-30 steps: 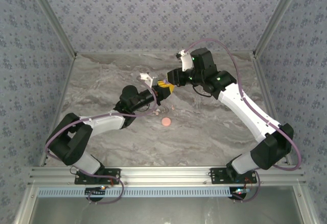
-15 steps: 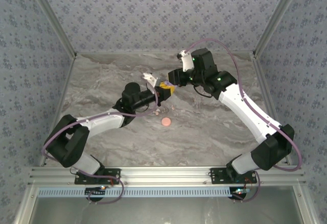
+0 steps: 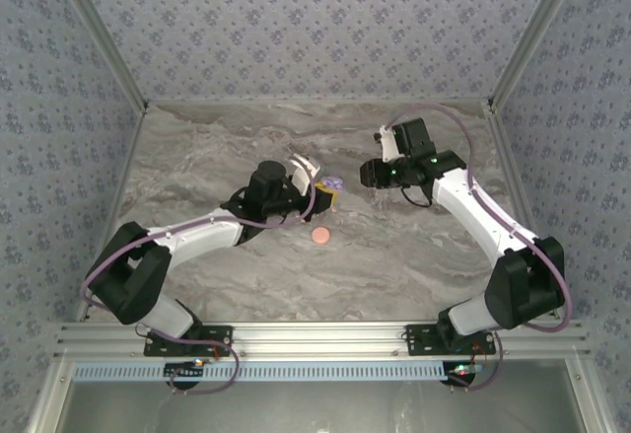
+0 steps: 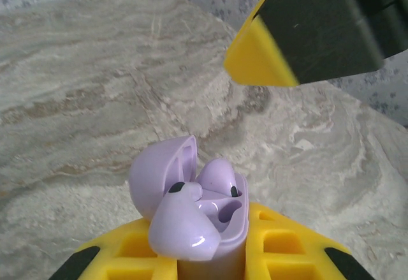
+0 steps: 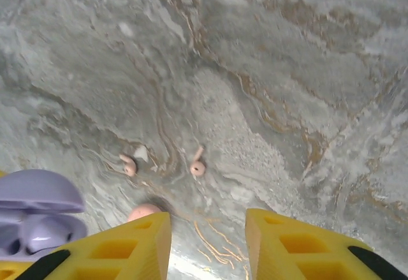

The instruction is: Insert wireless bluetooth earbuds into charging case

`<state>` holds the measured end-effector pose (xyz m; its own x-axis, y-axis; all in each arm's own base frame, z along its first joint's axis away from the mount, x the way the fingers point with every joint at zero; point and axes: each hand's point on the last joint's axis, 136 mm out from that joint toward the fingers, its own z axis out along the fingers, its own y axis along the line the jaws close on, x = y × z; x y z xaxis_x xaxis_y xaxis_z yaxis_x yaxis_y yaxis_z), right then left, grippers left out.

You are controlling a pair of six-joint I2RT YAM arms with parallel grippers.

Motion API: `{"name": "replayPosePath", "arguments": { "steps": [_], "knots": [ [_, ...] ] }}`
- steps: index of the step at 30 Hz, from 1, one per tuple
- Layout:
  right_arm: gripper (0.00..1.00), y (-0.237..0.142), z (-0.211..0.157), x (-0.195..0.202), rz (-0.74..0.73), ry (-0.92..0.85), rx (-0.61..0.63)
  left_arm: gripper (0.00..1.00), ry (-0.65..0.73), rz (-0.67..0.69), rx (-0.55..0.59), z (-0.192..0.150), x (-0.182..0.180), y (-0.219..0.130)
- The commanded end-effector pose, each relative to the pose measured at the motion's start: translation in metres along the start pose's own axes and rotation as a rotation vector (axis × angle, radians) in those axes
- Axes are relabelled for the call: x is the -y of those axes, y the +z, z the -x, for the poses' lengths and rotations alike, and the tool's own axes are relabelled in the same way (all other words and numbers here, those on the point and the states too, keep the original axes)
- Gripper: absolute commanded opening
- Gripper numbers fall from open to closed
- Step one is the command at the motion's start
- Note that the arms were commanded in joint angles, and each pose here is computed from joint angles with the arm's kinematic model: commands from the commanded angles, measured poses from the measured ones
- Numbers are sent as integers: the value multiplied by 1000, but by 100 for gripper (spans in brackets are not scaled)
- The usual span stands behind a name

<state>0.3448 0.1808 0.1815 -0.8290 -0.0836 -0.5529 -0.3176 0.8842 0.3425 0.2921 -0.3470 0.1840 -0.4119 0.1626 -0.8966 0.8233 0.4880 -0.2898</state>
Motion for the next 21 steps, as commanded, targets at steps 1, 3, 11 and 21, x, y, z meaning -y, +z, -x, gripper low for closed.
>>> {"name": "replayPosePath", "arguments": {
  "steps": [1,3,11,21],
  "knots": [
    [38,23,-43,8,41,27,-136,10,-11,-49,-83,-21,14,7],
    [38,37,-60,13,48,57,-185,10,-29,-61,-113,-31,20,13],
    [38,71,-99,28,44,133,-283,9,-136,-68,-233,-71,30,43],
    [38,89,-132,59,-95,161,-399,9,-205,-7,-413,-109,25,64]
  ]
}}
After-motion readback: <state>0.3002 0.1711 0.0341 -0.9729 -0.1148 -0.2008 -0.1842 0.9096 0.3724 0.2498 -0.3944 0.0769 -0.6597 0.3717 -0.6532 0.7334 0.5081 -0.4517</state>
